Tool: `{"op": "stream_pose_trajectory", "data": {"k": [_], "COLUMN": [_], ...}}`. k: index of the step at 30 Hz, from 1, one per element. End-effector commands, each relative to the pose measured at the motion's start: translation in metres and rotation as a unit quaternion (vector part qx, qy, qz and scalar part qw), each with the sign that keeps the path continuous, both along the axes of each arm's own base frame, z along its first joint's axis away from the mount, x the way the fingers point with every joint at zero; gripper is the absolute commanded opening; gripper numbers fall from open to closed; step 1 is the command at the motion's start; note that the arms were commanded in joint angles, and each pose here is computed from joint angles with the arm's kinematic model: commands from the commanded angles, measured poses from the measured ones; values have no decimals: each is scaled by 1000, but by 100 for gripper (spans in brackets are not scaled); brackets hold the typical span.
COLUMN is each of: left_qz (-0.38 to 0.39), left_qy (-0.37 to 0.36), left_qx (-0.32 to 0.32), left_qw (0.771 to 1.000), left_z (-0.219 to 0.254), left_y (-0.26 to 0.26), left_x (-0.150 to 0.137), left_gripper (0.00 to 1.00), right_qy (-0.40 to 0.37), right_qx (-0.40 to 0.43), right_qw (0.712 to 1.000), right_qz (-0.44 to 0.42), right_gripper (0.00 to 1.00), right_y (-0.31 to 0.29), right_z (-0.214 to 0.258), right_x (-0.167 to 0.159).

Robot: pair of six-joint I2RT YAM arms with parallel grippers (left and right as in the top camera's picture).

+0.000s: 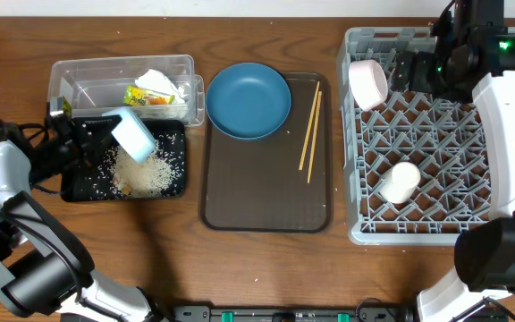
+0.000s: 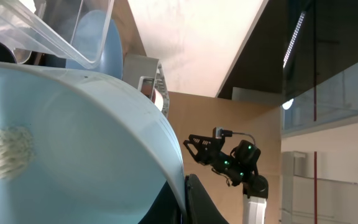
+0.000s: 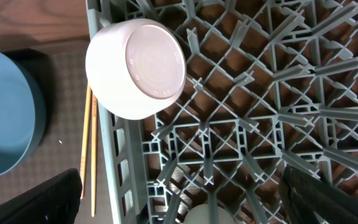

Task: Sort waste into correct bins and load items into the dishwasher rack
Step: 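Tilt the rice bowl to pour the rice onto the black tray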

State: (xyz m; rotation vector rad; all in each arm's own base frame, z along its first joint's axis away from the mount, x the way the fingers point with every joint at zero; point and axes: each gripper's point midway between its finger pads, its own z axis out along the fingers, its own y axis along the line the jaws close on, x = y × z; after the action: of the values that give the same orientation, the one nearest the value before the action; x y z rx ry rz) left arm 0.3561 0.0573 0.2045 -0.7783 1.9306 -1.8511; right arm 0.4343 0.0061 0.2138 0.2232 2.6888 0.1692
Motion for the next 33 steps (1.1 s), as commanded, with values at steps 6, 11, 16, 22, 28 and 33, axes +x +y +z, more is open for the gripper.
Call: {"op": "stream_pose_trajectory", "data": {"k": [6,11,16,22,28,33], "left_qz": [4,4,5,5,7,10], "left_qy": [6,8,16,20,48,27], "left_qx": [-23,-24,-30,-33,-54,-33], "left_qw": [1000,1000,999,999,997,999], "left_z": [4,4,4,4,4,2], "left_y": [1,1,1,1,2,7], "left_x": [0,0,0,1,2,6], "left_gripper": [6,6,6,6,6,6], "right_qy": [-13,-14,-14,-14,-14,-14], "right_qx": [-7,-7,-7,-9,-9,-9], "right_qw": [1000,1000,1000,1000,1000,1000], "right_qz": [4,4,4,8,8,8], "right_gripper": [99,99,99,99,99,99], "right_y": [-2,-2,-2,-2,-2,-2], "right_z": [11,11,11,11,11,11], "right_x": [-1,-1,-1,-1,-1,-1]}}
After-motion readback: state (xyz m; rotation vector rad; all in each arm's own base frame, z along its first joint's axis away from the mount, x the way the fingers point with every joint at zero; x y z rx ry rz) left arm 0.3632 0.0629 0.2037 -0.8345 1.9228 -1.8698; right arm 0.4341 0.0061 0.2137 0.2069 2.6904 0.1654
